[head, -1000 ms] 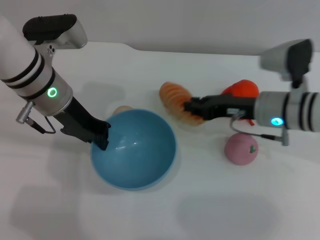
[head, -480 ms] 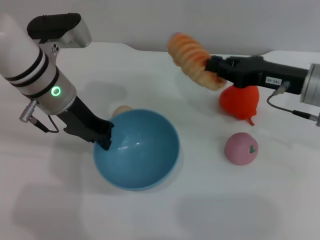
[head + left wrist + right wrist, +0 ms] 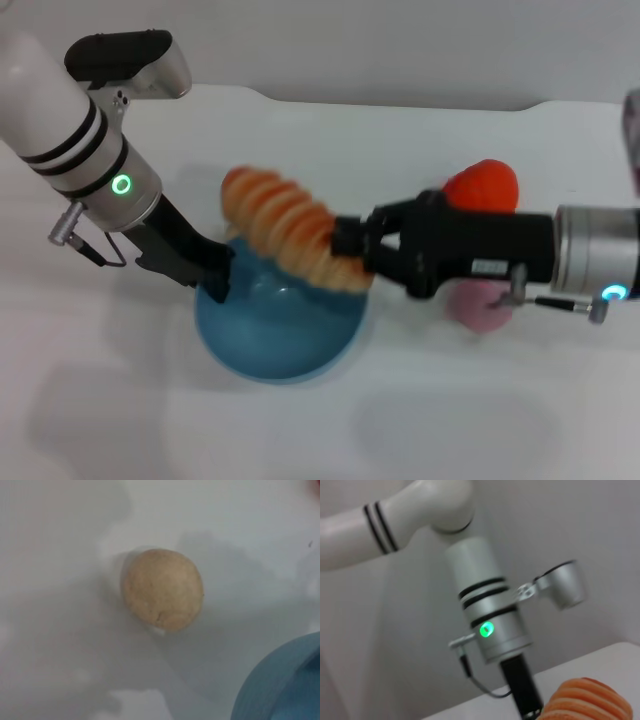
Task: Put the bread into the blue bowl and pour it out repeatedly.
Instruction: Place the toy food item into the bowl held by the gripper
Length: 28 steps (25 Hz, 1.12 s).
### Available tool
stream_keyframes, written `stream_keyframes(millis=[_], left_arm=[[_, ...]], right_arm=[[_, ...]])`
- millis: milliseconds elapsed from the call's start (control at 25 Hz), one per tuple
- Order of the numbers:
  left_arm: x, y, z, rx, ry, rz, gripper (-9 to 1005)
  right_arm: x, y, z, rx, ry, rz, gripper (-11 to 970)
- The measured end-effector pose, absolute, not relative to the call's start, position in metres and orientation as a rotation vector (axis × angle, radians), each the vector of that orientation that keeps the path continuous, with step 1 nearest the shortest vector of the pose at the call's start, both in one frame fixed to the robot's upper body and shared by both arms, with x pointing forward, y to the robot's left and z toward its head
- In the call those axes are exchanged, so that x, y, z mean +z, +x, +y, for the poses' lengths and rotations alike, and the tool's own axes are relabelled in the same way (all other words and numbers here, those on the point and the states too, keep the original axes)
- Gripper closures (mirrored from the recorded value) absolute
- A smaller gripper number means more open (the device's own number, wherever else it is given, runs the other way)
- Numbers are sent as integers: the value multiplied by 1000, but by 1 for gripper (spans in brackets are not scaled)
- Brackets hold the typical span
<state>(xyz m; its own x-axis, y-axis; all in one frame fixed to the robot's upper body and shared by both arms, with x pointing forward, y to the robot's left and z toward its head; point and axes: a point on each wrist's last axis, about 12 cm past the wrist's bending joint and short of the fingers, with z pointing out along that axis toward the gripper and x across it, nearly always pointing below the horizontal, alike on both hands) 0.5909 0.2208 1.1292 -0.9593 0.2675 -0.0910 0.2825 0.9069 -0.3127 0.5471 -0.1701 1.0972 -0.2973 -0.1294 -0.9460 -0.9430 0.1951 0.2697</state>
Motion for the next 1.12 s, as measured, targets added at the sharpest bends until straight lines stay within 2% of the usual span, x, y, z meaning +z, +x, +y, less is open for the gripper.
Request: stream_keyframes(millis=[360,640,1120], left_arm=[[1129,588,201,-601,527,3018,976],[1128,587,202,-605,520,3019,976],[1127,589,205,-587,506,3011,976]], right_arm=[[1071,538,-160,1139,-1081,1661,860],[1068,536,-158,1165,-1091,1705,866],[1068,533,-172,1197,-1071,1752,803]])
